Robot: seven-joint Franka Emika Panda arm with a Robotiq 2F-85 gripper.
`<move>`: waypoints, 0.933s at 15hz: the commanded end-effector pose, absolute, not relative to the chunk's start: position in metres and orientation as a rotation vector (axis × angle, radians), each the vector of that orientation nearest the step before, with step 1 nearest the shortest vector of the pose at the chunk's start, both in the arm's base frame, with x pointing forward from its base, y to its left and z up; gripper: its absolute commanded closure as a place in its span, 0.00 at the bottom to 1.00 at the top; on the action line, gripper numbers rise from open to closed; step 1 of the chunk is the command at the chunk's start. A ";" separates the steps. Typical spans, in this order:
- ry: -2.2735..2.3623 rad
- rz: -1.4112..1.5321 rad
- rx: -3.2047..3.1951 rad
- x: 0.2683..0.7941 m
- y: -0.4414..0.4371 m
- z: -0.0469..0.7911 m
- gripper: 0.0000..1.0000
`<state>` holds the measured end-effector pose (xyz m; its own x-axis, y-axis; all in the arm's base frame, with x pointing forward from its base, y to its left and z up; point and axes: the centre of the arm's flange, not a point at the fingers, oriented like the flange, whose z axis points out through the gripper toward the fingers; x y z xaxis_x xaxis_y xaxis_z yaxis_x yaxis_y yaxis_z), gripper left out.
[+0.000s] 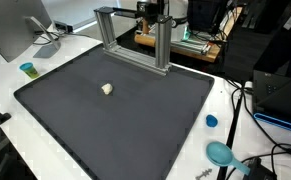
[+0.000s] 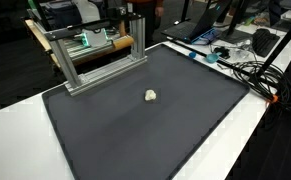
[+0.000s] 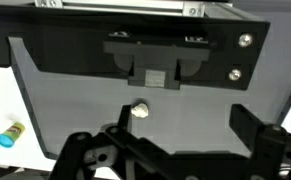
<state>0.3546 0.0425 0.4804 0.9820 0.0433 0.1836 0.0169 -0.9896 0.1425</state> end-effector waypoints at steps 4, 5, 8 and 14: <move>-0.146 0.193 3.036 0.336 -0.002 0.458 0.00; -0.074 0.181 3.009 0.346 0.014 0.460 0.00; -0.124 0.163 3.013 0.344 0.003 0.456 0.00; -0.045 0.188 3.025 0.328 0.010 0.447 0.00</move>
